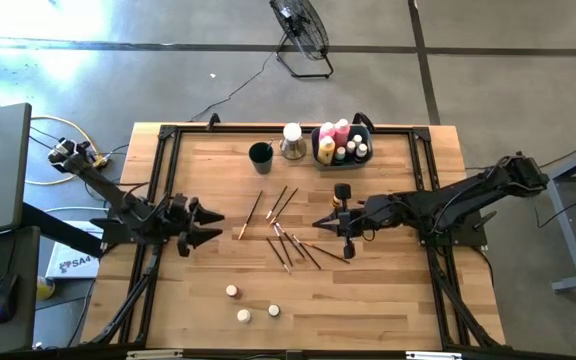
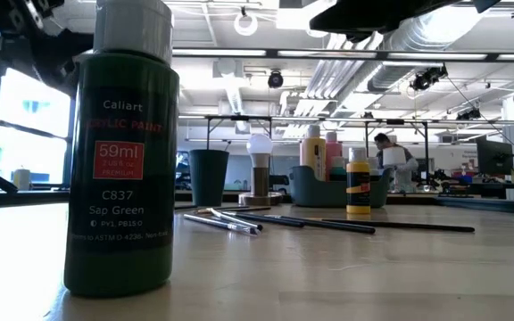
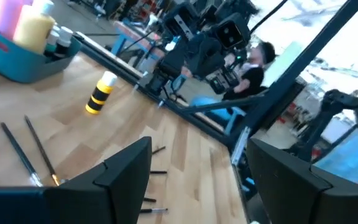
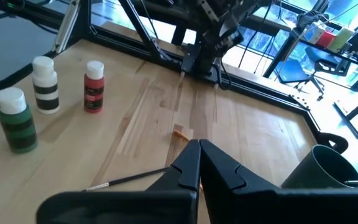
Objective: Pick & Place Paint Supplies
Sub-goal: Put the gold paintbrush into the blue cup
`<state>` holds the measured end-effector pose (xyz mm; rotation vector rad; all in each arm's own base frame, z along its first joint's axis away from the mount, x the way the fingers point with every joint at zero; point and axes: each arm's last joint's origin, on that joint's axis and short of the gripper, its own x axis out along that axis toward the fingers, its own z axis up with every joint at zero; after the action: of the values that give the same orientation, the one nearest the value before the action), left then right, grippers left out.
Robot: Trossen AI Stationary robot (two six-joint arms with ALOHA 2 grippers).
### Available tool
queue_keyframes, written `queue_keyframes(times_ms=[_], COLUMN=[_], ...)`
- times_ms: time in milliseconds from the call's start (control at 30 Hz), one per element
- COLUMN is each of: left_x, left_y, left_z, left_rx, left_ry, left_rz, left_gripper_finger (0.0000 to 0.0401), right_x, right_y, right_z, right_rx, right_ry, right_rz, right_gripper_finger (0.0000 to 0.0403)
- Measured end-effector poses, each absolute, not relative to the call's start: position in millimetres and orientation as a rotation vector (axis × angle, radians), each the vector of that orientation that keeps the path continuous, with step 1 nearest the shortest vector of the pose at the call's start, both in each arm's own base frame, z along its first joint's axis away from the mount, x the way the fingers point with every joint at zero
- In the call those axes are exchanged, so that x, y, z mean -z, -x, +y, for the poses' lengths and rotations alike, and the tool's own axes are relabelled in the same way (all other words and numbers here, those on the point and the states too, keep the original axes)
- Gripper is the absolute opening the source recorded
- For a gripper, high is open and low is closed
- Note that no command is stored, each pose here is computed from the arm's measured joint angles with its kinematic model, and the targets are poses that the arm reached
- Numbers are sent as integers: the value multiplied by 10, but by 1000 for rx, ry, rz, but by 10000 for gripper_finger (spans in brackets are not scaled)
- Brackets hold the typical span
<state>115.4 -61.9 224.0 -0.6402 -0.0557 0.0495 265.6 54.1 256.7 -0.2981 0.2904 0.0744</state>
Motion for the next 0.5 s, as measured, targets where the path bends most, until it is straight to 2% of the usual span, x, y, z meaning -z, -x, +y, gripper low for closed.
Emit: queue_keyframes(times_ms=[300,500], left_x=[-2864,-3111], left_y=[-1263,-1506], left_z=[-668,-723], left_rx=[-218,-371], left_ry=[469,374], left_rz=[102,286], left_gripper_finger=[240,234], right_x=[-2544,-2545], right_y=[-2649,-2650], right_z=[539,539], right_rx=[-77,-77], right_ry=[301,301], right_rz=[314,314], right_gripper_finger=[2,2])
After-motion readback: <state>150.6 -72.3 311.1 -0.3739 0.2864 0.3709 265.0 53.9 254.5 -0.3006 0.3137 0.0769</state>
